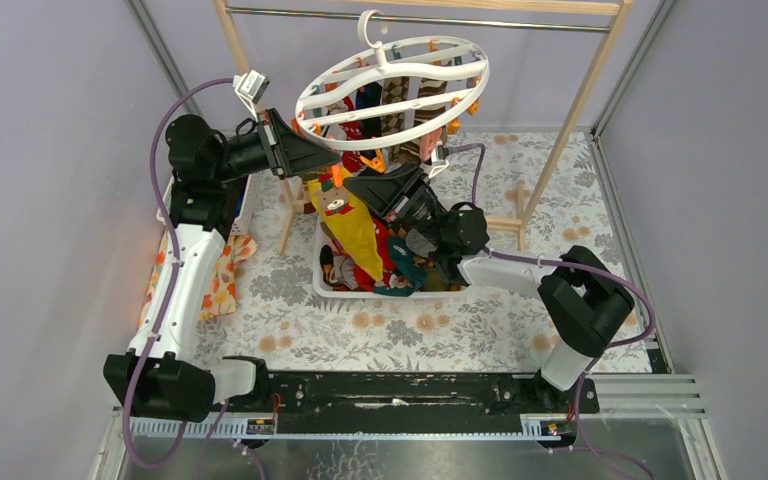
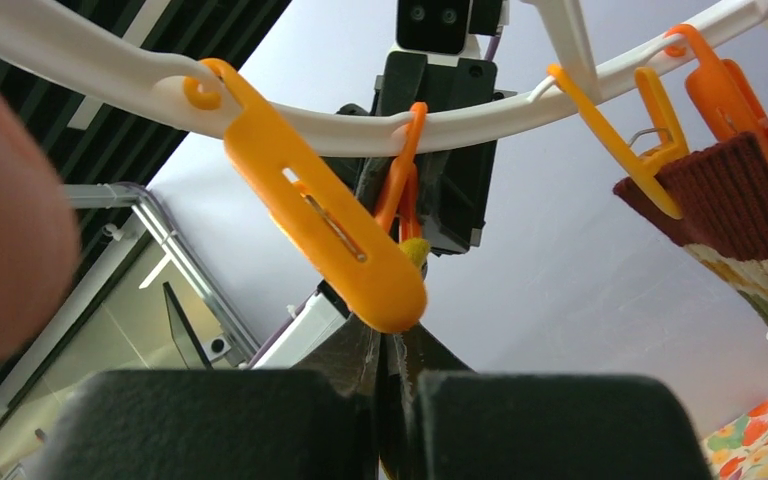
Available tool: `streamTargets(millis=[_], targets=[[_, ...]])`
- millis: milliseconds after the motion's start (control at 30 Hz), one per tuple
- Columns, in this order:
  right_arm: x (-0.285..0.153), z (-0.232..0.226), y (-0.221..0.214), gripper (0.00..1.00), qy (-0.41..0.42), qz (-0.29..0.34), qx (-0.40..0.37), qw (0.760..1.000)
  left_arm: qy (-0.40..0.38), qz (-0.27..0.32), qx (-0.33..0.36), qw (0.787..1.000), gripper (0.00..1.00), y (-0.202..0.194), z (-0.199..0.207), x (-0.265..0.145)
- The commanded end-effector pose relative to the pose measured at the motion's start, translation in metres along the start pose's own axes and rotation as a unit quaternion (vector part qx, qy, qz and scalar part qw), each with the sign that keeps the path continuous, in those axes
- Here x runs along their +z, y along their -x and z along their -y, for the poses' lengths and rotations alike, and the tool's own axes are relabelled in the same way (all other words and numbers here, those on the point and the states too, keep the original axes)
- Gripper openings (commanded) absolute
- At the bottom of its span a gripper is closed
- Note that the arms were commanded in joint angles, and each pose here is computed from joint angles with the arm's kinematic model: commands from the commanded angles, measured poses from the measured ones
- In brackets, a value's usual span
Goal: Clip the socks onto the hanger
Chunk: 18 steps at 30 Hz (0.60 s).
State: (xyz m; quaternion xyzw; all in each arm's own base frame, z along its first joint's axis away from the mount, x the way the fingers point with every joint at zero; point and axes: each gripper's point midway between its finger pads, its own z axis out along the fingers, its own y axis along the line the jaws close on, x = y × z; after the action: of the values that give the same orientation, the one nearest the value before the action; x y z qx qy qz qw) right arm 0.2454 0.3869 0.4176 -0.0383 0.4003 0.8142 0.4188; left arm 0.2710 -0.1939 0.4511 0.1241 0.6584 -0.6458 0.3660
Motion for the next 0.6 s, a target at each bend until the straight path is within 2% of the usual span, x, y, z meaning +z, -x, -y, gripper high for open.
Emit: streamTargets(millis=[0,100,167,333,433,500,567], targets=[[0.0123,-0.0371,0.0191,0.0,0.068,0.054,-0.029,0.996,-0.021,-0.009,0.032,0.999,0.0,-0.0054,0.0168,-0.0045],[0.0119,-0.0355,0.019,0.0,0.065,0.058,-0.029,0.996,-0.021,-0.009,0.034,0.999,0.0,-0.005,0.0178,-0.0045],[0.011,-0.035,0.0197,0.0,0.063,0.06,-0.031,0.996,-0.022,-0.009,0.036,0.999,0.04,-0.0048,0.0187,-0.0046],[0.0112,-0.0367,0.0202,0.0,0.064,0.062,-0.032,0.996,-0.02,-0.008,0.034,0.999,0.26,-0.0053,0.0173,-0.0047],[0.0113,-0.0371,0.0193,0.07,0.064,0.06,-0.033,0.996,-0.015,-0.008,0.036,0.999,0.49,-0.0052,0.0163,-0.0048],[0.0107,-0.0371,0.0197,0.11,0.063,0.062,-0.034,0.996,-0.011,-0.007,0.038,0.999,0.57,-0.0049,0.0169,-0.0051],[0.0087,-0.0357,0.0194,0.15,0.059,0.063,-0.036,0.996,-0.005,-0.006,0.041,0.999,0.72,-0.005,0.0161,-0.0059]])
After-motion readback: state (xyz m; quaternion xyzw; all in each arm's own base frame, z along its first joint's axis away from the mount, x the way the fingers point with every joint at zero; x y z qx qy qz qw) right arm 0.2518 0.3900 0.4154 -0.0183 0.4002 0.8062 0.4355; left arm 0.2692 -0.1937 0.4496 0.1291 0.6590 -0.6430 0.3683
